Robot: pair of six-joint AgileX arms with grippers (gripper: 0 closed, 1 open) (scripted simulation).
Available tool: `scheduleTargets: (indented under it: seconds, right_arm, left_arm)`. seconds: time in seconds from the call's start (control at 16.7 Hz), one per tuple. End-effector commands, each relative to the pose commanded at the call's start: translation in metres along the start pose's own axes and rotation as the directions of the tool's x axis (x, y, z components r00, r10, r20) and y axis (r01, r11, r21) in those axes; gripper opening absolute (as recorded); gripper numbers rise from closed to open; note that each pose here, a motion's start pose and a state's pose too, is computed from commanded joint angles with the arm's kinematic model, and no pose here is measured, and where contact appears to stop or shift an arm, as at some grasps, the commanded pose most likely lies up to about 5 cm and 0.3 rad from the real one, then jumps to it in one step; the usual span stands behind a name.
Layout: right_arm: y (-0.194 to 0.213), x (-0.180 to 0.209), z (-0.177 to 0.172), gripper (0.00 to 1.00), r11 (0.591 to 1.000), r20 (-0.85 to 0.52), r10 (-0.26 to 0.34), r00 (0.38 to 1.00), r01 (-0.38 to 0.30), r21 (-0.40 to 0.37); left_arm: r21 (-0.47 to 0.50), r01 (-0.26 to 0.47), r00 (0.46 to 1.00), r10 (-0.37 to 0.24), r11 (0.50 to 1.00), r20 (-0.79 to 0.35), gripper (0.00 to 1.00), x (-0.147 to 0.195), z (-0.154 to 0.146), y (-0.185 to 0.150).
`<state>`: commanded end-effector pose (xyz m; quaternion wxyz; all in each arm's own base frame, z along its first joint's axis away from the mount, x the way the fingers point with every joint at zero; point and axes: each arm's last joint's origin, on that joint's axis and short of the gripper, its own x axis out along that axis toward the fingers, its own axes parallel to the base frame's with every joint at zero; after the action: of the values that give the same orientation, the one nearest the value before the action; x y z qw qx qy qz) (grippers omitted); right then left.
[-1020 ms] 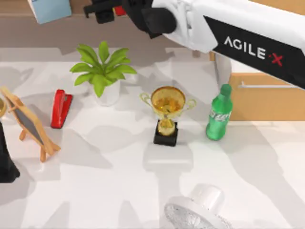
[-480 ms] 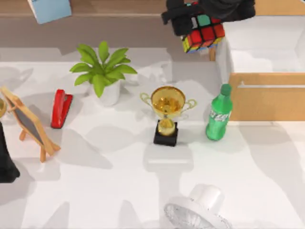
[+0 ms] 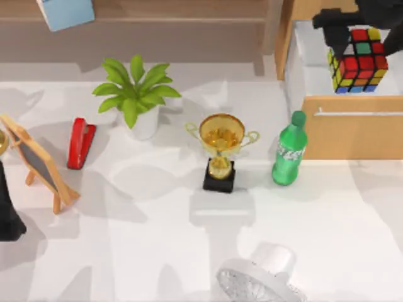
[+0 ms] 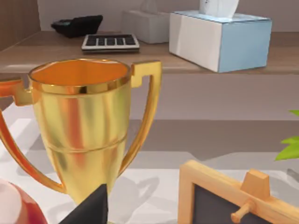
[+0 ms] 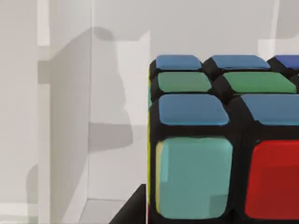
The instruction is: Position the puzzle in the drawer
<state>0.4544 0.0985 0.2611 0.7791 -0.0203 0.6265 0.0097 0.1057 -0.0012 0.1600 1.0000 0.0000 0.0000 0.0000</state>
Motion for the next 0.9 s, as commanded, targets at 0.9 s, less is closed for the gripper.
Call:
scheduleTargets:
  seconds: [0.9]
  right_arm:
    - [-0.028,0.073,0.006,0.3,0.998,-0.214,0.02,0.977,-0.008,0.056]
  left_arm:
    - [0.0,0.0,1.0,0.0,1.0,0.0,1.0,0.0,0.0,0.0]
